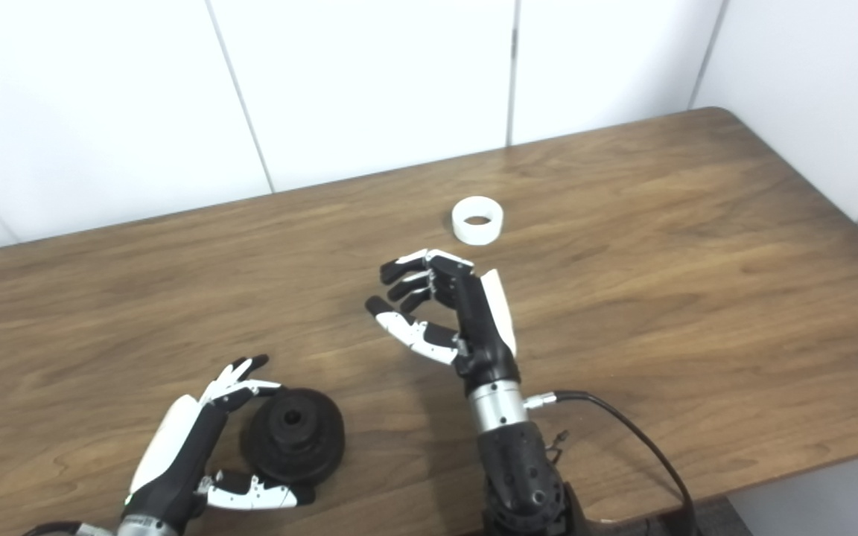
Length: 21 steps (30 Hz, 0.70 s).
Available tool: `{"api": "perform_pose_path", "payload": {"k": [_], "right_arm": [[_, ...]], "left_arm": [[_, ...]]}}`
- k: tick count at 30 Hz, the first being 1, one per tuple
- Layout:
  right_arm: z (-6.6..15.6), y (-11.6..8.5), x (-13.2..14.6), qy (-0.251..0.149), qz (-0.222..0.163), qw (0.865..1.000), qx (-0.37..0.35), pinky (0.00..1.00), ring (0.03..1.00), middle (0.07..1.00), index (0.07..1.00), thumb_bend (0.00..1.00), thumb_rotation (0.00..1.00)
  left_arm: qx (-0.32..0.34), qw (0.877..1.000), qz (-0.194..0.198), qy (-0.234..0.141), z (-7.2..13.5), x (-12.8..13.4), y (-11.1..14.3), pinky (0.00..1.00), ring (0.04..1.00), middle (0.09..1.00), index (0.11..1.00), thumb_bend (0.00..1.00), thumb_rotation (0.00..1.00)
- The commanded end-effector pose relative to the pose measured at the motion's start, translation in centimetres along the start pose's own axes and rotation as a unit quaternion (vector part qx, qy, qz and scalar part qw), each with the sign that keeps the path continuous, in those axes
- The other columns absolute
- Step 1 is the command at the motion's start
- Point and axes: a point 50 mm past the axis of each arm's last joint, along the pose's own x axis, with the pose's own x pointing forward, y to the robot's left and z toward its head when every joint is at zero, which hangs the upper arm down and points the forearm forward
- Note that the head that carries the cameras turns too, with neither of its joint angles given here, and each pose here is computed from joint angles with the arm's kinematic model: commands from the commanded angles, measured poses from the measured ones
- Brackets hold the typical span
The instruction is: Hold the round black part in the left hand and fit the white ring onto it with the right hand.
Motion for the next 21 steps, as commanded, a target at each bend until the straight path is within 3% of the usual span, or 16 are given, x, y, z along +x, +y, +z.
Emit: {"api": "perform_pose_path", "payload": {"k": [1, 11, 21], "right_arm": [[1.3, 0.7, 0.7, -0.038, -0.01, 0.999, 0.008, 0.39, 0.505, 0.615, 0.498, 0.5, 0.13], [1.6, -1.2, 2.0, -0.054, -0.028, 0.998, -0.03, 0.43, 0.541, 0.63, 0.498, 0.5, 0.14], [3.1, -5.7, 6.1, -0.077, -0.057, 0.982, -0.165, 0.47, 0.593, 0.724, 0.499, 0.5, 0.15]], "left_arm": [[0.005, 0.999, 0.014, -0.03, 0.7, 0.3, 1.1, 1.0, 1.0, 0.952, 0.571, 0.91, 0.15], [0.0, 0.999, 0.011, -0.031, 0.7, 0.3, 0.9, 1.0, 1.0, 0.948, 0.565, 0.92, 0.18], [-0.001, 1.0, 0.009, -0.029, 0.6, 0.1, 1.0, 1.0, 1.0, 0.948, 0.567, 0.92, 0.18]]}}
